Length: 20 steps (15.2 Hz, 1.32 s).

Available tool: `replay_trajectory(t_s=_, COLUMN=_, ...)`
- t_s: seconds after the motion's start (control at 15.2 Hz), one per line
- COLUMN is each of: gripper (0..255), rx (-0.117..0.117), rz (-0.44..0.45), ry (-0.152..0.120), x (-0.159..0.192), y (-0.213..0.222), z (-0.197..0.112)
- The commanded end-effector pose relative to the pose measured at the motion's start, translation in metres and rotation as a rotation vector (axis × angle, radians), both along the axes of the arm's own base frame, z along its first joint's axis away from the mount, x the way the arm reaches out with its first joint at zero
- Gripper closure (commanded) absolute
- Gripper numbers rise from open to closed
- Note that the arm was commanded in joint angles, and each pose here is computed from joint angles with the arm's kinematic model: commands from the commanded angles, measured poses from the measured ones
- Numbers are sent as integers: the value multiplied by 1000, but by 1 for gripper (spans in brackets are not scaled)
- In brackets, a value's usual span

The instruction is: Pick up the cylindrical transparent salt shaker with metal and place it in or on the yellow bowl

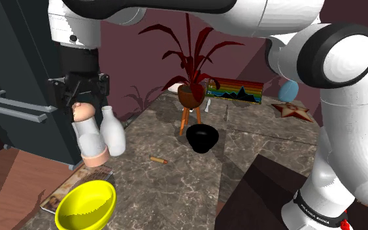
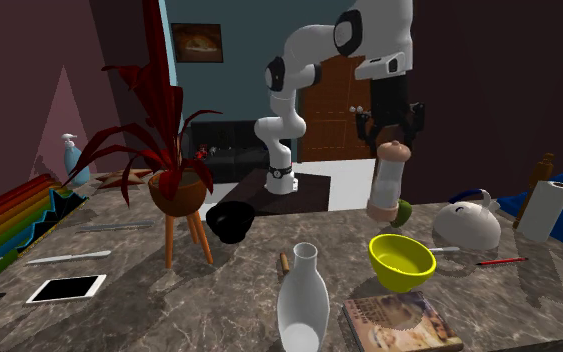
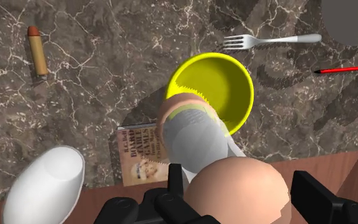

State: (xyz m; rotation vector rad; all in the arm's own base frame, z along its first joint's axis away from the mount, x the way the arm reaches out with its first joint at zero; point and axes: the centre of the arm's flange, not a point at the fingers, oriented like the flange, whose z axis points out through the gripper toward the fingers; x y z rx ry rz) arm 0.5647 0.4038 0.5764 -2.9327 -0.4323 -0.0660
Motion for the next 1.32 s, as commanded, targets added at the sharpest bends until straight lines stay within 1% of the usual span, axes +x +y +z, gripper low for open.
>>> replay_trajectory(t_s=0.0, gripper=255, rx=0, rz=-2, ry=0, x=-10, y=27, z=7)
replay_trajectory(t_s=0.26, gripper=255, rx=0, rz=-2, ry=0, x=-27, y=71, z=18)
replay_trajectory(t_s=1.25, gripper=255, rx=0, rz=-2, ry=0, x=-27, y=71, z=-61)
